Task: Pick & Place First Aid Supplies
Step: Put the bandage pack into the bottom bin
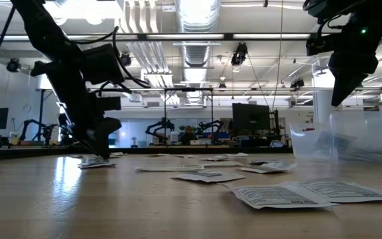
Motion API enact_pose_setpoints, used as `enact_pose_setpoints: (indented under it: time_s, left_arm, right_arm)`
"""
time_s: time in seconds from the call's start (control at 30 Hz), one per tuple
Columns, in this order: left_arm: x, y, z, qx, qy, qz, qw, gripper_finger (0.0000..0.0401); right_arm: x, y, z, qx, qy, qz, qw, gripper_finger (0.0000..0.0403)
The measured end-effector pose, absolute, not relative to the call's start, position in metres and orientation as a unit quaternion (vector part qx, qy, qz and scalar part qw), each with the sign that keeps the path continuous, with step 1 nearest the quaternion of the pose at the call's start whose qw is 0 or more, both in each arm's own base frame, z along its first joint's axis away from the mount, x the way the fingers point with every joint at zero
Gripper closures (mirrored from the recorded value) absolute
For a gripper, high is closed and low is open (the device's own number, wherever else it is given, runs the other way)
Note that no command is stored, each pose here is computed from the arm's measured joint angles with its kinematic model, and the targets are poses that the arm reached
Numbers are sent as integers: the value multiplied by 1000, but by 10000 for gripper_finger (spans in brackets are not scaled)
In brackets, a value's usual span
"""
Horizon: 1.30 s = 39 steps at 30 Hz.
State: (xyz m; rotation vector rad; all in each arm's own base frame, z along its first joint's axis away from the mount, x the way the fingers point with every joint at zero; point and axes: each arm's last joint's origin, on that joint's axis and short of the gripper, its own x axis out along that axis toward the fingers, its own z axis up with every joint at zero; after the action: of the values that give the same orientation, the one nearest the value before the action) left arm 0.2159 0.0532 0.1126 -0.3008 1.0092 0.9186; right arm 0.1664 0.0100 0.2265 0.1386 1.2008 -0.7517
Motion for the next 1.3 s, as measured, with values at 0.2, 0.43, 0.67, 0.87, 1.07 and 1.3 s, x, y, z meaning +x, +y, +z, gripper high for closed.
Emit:
enact_pose_setpoints:
  time_s: [0.2,0.43,0.67,0.87,1.07,1.3]
  left_arm:
    - [209,59,95,-141,488,432,745,242]
    - [208,61,91,-134,488,429,749,306]
    - [210,60,91,-137,488,413,757,367]
    - [210,57,95,-135,484,402,766,398]
    - [209,52,115,-137,447,390,793,401]
    - [205,44,145,-162,396,340,838,401]
  right_arm:
    - [166,10,227,64,551,-345,757,333]
    - [167,10,227,66,549,-346,758,335]
    - [167,10,227,66,549,-346,758,335]
    - [167,10,227,66,549,-345,758,335]
    - [167,11,226,77,558,-333,756,335]
    - [167,13,225,105,573,-309,752,335]
